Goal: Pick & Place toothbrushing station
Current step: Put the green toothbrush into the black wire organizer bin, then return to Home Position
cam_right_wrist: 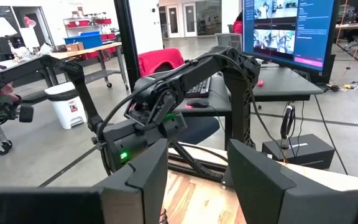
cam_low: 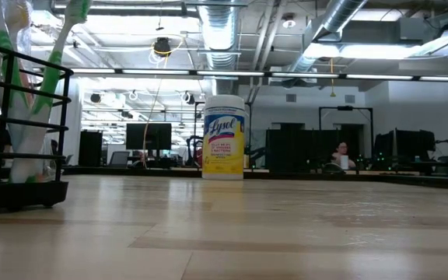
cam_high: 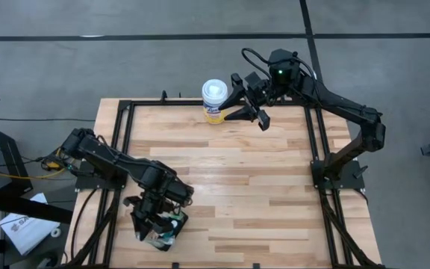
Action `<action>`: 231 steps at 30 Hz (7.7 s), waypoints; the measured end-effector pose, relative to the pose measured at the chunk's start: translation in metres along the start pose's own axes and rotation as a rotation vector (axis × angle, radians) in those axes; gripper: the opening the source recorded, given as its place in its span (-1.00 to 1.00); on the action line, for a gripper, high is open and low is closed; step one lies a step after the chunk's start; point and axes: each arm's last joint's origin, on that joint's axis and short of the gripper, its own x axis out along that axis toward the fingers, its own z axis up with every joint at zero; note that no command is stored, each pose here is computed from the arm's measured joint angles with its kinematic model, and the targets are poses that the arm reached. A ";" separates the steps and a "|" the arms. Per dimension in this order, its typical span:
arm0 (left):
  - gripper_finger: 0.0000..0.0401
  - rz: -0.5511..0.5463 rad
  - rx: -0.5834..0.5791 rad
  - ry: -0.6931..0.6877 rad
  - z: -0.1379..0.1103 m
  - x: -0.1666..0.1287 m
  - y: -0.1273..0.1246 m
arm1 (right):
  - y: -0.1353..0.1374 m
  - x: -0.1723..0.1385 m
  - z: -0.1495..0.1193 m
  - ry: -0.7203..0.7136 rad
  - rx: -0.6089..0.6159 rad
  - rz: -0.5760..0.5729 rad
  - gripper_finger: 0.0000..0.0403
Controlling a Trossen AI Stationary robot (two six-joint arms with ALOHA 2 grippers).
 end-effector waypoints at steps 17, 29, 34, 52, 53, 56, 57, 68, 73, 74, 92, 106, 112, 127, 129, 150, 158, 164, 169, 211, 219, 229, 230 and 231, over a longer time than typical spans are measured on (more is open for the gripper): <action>-0.18 -0.090 0.061 0.004 0.005 -0.004 -0.011 | 0.000 0.000 0.002 -0.015 -0.020 -0.002 -0.21; -0.38 -0.139 0.046 -0.059 0.009 -0.024 -0.006 | -0.002 -0.002 0.002 -0.016 -0.019 -0.009 -0.21; -0.37 -0.191 0.056 -0.074 0.006 -0.033 -0.007 | -0.002 -0.002 0.004 -0.033 -0.036 -0.008 -0.21; -0.43 -0.652 0.761 -1.374 -0.137 -0.158 0.054 | -0.019 -0.053 0.057 -0.281 -0.059 -0.127 -0.21; -0.44 -0.633 0.813 -1.486 -0.150 -0.160 0.061 | -0.017 -0.060 0.062 -0.280 -0.050 -0.128 -0.21; -0.47 -0.573 0.942 -1.792 -0.188 -0.164 0.087 | -0.009 -0.087 0.076 -0.242 -0.030 -0.124 -0.21; -0.48 -0.551 0.961 -1.878 -0.198 -0.164 0.096 | -0.003 -0.099 0.081 -0.225 -0.025 -0.134 -0.21; -0.59 -0.552 1.030 -2.306 -0.278 -0.148 0.193 | 0.142 -0.195 0.115 -0.332 -0.152 -0.475 -0.20; -0.59 -0.612 1.065 -2.373 -0.296 -0.139 0.222 | 0.195 -0.210 0.107 -0.326 -0.200 -0.481 -0.20; -0.59 -0.629 1.064 -2.375 -0.298 -0.138 0.225 | 0.202 -0.211 0.106 -0.341 -0.128 -0.468 -0.21; -0.61 -0.383 1.440 -2.303 -0.310 -0.049 0.374 | 0.338 -0.253 -0.024 -0.228 -0.106 -0.605 -0.22; -0.61 -0.250 1.441 -2.226 -0.300 -0.027 0.404 | 0.301 -0.265 -0.123 -0.246 -0.210 -0.695 -0.22; -0.61 -0.269 1.308 -2.218 -0.296 -0.016 0.387 | 0.238 -0.231 -0.150 -0.273 -0.145 -0.565 -0.22; -0.61 -0.058 1.255 -2.281 -0.240 -0.009 0.287 | 0.175 -0.170 -0.220 -0.378 -0.041 -0.548 -0.22; -0.61 -0.035 1.203 -2.253 -0.221 -0.012 0.279 | 0.171 -0.165 -0.229 -0.360 -0.016 -0.538 -0.22; -0.61 0.006 1.222 -2.187 -0.008 -0.033 0.259 | 0.147 -0.144 -0.297 -0.177 -0.027 -0.604 -0.22; -0.61 0.147 0.913 -2.293 0.045 -0.022 0.277 | 0.144 -0.142 -0.309 -0.127 -0.064 -0.616 -0.22; -0.59 0.289 0.878 -2.279 0.050 -0.022 0.279 | 0.143 -0.140 -0.312 -0.107 -0.024 -0.632 -0.22; -0.60 0.291 0.867 -2.252 0.053 -0.022 0.279 | 0.143 -0.140 -0.312 -0.112 0.011 -0.629 -0.22; -0.60 0.035 0.891 -2.088 0.067 -0.014 0.255 | 0.173 -0.121 -0.313 -0.111 0.157 -0.238 -0.22; -0.60 0.050 0.851 -2.027 0.075 -0.012 0.256 | 0.173 -0.121 -0.313 -0.111 0.157 -0.238 -0.22; -0.60 0.054 0.848 -2.022 0.075 -0.011 0.256 | 0.173 -0.121 -0.313 -0.111 0.157 -0.238 -0.22; -0.60 0.054 0.848 -2.022 0.075 -0.011 0.256 | 0.173 -0.121 -0.313 -0.111 0.157 -0.238 -0.22; -0.60 0.054 0.848 -2.022 0.075 -0.011 0.256 | 0.173 -0.121 -0.313 -0.111 0.157 -0.238 -0.22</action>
